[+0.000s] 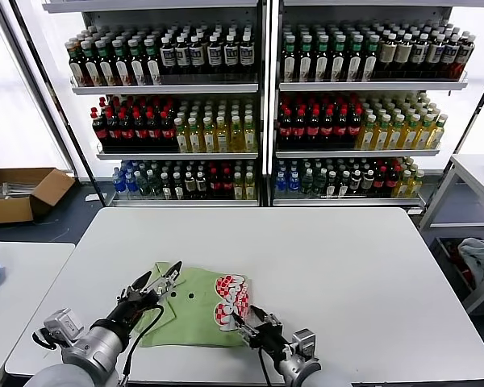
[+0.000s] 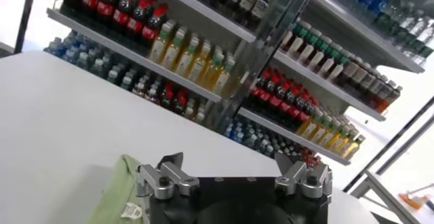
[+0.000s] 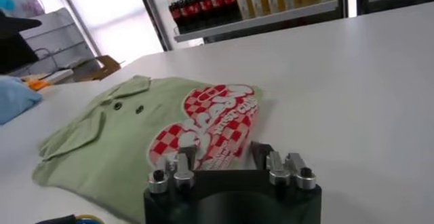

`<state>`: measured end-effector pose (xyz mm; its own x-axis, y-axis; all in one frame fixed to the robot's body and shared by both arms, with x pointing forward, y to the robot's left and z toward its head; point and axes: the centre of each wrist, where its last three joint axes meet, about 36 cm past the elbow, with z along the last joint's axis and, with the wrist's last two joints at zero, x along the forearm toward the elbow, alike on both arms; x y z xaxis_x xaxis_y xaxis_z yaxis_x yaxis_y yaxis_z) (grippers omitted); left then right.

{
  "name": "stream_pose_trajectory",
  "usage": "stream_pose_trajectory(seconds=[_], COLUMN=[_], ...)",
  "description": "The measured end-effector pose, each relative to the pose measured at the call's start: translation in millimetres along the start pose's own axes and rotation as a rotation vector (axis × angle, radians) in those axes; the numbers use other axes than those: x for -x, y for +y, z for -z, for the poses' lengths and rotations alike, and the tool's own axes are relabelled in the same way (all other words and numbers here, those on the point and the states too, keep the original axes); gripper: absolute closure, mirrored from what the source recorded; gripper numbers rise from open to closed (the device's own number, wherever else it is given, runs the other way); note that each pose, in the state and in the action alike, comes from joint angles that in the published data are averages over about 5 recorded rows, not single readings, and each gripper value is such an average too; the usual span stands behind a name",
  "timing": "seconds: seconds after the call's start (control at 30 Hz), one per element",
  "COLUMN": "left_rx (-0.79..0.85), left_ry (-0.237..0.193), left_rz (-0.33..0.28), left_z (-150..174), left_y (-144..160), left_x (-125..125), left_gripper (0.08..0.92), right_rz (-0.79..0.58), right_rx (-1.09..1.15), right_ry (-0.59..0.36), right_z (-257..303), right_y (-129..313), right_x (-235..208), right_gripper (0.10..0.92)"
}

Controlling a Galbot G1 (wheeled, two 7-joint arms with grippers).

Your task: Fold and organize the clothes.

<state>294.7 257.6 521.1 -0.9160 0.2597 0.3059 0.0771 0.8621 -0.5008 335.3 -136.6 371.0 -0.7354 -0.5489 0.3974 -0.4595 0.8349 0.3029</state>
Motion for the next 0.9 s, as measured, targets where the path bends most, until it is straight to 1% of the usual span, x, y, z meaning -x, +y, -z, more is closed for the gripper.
stream_pose_trajectory(seconds=[0.33,0.47,0.53,0.7,0.9], left_rx=[-0.011,-0.018,-0.022,-0.028,-0.027], left_ry=[0.000,0.002,0.003,0.000,-0.007], left_rz=[0.034,0.050,0.058,0.073,0.086], left_z=[-6,-8,-9,-9,-7], left_y=[1,1,1,3,6], left_x=[-4,-5,-6,-8,-9], left_gripper=[0.177,0.177,0.177,0.177,0.177], right_rz=[0.029,0.033,0.034,0.029,-0.012], right_rx=[-0.014,-0.027,-0.035,-0.062,-0.131], right_ry=[0.002,-0.005,-0.007,-0.017,-0.016], right_z=[0,2,3,8,11], right_y=[4,2,1,-9,-35], right_x=[6,5,4,-6,-29], right_gripper=[0.792,0.887,0.905,0.907,0.907])
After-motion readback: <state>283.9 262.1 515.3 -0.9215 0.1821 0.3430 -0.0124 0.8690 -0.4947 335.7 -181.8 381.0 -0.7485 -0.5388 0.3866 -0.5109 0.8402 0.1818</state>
